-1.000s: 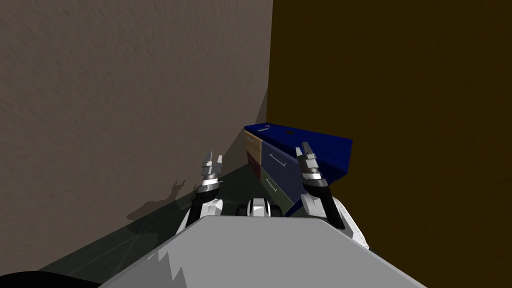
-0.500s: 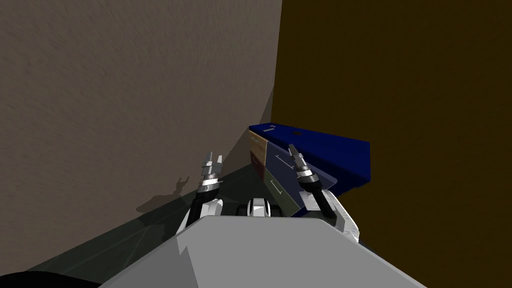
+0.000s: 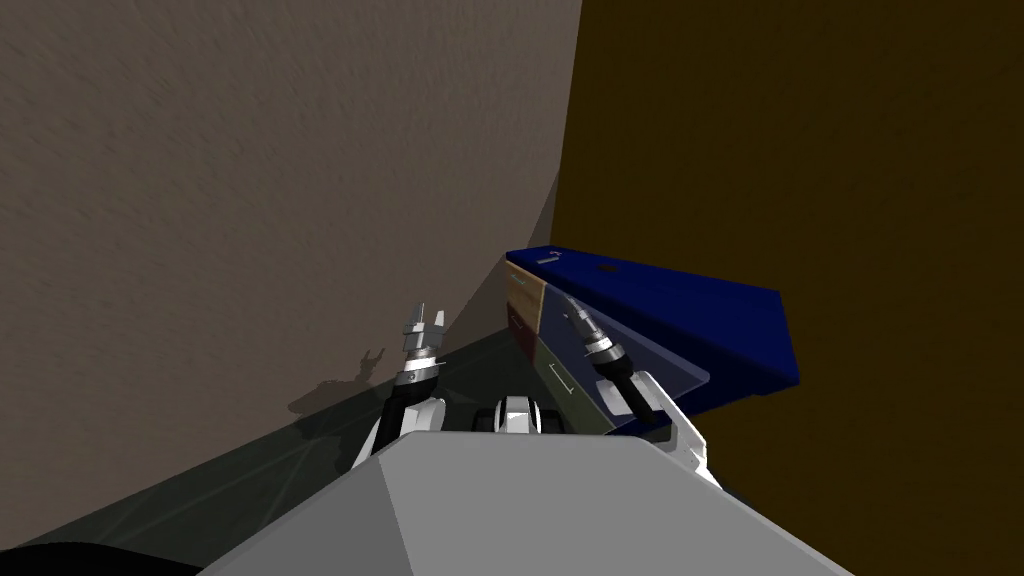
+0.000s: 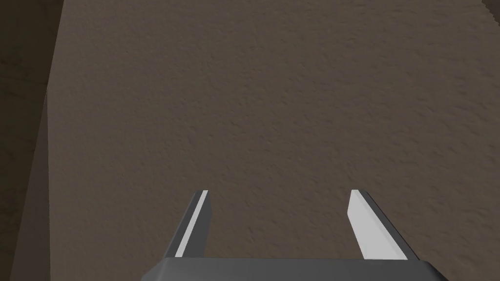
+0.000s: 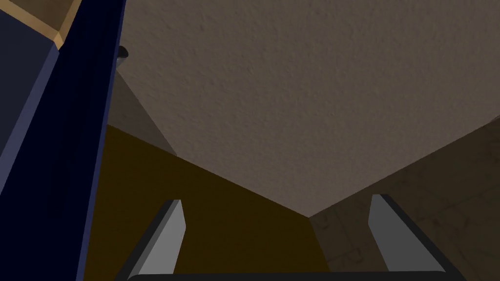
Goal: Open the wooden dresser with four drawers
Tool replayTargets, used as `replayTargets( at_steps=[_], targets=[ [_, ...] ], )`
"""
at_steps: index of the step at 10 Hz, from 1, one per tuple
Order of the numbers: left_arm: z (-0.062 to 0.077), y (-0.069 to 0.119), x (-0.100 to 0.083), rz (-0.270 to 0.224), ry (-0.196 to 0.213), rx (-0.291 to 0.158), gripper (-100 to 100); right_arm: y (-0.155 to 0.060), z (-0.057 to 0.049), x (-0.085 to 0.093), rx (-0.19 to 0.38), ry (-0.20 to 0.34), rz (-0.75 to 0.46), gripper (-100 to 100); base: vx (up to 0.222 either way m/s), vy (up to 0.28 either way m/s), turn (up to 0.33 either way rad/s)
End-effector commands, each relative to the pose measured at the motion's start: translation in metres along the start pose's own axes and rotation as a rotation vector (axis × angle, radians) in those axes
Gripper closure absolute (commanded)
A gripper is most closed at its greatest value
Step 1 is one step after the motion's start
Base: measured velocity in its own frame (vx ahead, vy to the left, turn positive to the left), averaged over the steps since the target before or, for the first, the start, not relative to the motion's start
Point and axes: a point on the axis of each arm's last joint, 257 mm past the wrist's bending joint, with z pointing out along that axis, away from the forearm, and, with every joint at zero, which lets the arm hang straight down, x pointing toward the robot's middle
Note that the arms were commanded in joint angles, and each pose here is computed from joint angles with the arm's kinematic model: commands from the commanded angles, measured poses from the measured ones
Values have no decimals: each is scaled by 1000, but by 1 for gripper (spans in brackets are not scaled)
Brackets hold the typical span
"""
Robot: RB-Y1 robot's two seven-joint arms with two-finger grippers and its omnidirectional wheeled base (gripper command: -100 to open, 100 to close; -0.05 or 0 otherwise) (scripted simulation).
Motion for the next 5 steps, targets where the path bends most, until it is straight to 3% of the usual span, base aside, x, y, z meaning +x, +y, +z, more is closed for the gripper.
replayTargets(
  at_steps=[1,2,4,5],
  targets=[
    [0,0,0,0,0,0,0,-8,3,25,-21,105,-119,-100,45,72,146],
    [0,0,0,0,0,0,0,-8,3,26,-21,110,-131,-100,40,55,52],
    [0,0,0,0,0,0,0,-20,4,48,-42,202,-242,-100,35,72,109],
    [0,0,0,0,0,0,0,-21,3,50,-44,214,-263,-100,34,63,46]
  ],
)
